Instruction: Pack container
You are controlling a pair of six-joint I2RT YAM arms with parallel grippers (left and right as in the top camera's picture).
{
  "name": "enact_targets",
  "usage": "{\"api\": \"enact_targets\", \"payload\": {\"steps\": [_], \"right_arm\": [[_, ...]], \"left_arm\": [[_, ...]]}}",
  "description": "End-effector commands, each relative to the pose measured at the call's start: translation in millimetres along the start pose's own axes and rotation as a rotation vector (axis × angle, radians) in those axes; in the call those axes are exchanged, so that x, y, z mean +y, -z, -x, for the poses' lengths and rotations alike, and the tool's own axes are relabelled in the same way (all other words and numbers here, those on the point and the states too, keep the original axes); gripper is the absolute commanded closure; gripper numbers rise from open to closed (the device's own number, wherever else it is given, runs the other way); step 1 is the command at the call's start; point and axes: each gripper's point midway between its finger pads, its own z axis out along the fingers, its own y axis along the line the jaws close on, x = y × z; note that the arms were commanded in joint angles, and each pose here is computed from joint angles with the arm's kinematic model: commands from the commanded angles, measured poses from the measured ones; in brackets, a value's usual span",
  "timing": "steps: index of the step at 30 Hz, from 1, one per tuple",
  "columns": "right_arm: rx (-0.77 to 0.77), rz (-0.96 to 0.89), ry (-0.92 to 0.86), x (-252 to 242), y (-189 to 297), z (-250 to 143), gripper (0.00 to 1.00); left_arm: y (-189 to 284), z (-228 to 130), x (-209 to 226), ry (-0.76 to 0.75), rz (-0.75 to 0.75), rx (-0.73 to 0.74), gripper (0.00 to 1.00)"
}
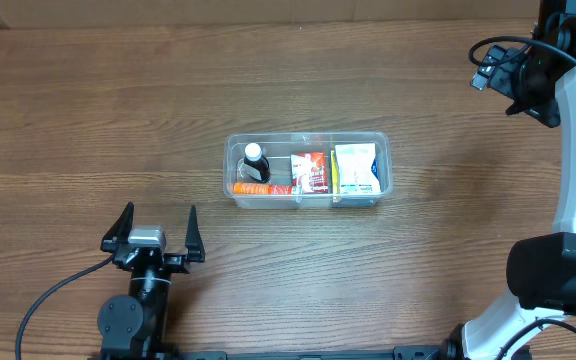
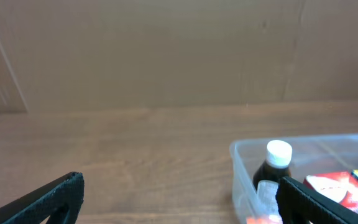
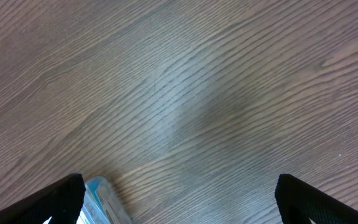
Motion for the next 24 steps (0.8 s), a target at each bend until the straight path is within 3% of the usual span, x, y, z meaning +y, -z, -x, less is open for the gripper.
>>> {"api": "enact_targets", "payload": {"steps": [1,6,24], "right_arm": [[-0.047,0.012,-0.003,0.1,16.2,5.9,0.0],[-0.047,0.012,-0.003,0.1,16.2,5.9,0.0],[-0.047,0.012,-0.003,0.1,16.2,5.9,0.0]], "left_arm": [[-1.1,-27.0,-0.4,-0.019,-0.008,0.047,0.0],[-2.0,-37.1,5.7,-0.091,0.016,0.07,0.0],[-2.0,-36.8,11.3,-0.072,0.037,0.07,0.0]]}}
